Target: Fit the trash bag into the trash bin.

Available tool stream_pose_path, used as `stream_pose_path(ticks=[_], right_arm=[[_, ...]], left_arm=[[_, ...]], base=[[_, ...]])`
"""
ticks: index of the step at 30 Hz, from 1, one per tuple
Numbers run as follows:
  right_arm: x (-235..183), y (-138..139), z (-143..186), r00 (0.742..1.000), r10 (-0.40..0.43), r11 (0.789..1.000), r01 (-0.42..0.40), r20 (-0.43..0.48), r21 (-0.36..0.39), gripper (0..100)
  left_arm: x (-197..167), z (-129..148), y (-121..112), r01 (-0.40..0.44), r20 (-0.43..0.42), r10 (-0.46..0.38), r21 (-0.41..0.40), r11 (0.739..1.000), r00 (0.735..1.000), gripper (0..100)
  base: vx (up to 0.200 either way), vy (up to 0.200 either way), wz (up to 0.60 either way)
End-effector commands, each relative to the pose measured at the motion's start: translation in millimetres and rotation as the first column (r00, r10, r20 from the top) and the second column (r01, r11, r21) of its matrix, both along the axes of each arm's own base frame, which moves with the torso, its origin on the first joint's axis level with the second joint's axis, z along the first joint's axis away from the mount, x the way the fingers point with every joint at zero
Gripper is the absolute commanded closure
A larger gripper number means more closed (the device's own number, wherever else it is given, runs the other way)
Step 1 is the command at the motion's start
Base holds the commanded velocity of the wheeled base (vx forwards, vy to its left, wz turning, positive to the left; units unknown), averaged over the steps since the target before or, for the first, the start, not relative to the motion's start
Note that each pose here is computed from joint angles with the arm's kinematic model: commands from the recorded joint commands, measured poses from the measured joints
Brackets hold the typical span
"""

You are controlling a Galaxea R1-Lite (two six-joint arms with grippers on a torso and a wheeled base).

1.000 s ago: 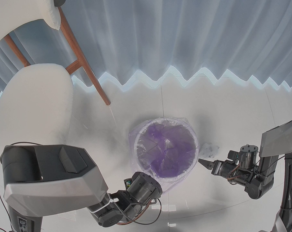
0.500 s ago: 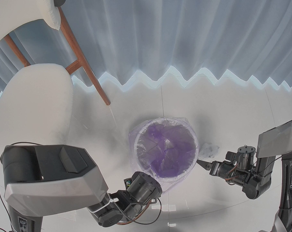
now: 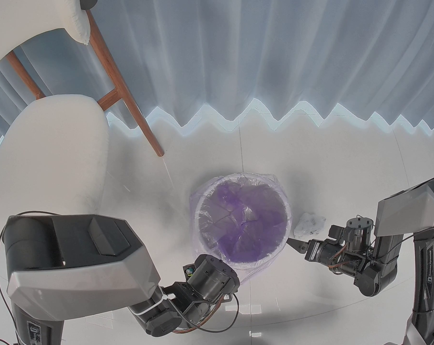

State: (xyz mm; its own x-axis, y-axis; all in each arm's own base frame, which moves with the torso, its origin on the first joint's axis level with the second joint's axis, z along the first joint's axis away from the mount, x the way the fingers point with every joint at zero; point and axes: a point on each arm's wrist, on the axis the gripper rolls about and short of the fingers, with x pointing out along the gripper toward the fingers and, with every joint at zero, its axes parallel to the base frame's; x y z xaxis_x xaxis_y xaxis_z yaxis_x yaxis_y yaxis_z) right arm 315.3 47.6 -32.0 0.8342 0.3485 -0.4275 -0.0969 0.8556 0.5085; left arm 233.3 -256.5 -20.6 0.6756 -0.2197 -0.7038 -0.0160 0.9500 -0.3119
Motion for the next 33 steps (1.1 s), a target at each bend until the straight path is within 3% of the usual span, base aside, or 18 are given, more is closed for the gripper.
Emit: stream_pose_path(ticks=[1,18,33], right_arm=[[3.7,5.6,-6.3,1.0,0.018,1.0,-0.018,-0.004,0.001,0],[27.6,13.2,-29.9,0.999,0.007,0.999,-0.009,-0.046,-0.043,0],[49.9,11.4,-44.0,0.986,-0.064,0.98,0.033,-0.151,-0.199,0]], left_arm=[[0.2,-0.9,0.9,-0.003,-0.003,0.003,0.003,1.0,1.0,0],[-1.7,0.6,3.9,-0.006,-0.006,0.007,0.005,1.0,1.0,0],[-0.9,0.6,4.6,-0.012,-0.007,0.012,0.003,1.0,1.0,0]], base=[[0.0,0.0,0.0],[0.0,0.0,0.0],[0.0,0.0,0.0]])
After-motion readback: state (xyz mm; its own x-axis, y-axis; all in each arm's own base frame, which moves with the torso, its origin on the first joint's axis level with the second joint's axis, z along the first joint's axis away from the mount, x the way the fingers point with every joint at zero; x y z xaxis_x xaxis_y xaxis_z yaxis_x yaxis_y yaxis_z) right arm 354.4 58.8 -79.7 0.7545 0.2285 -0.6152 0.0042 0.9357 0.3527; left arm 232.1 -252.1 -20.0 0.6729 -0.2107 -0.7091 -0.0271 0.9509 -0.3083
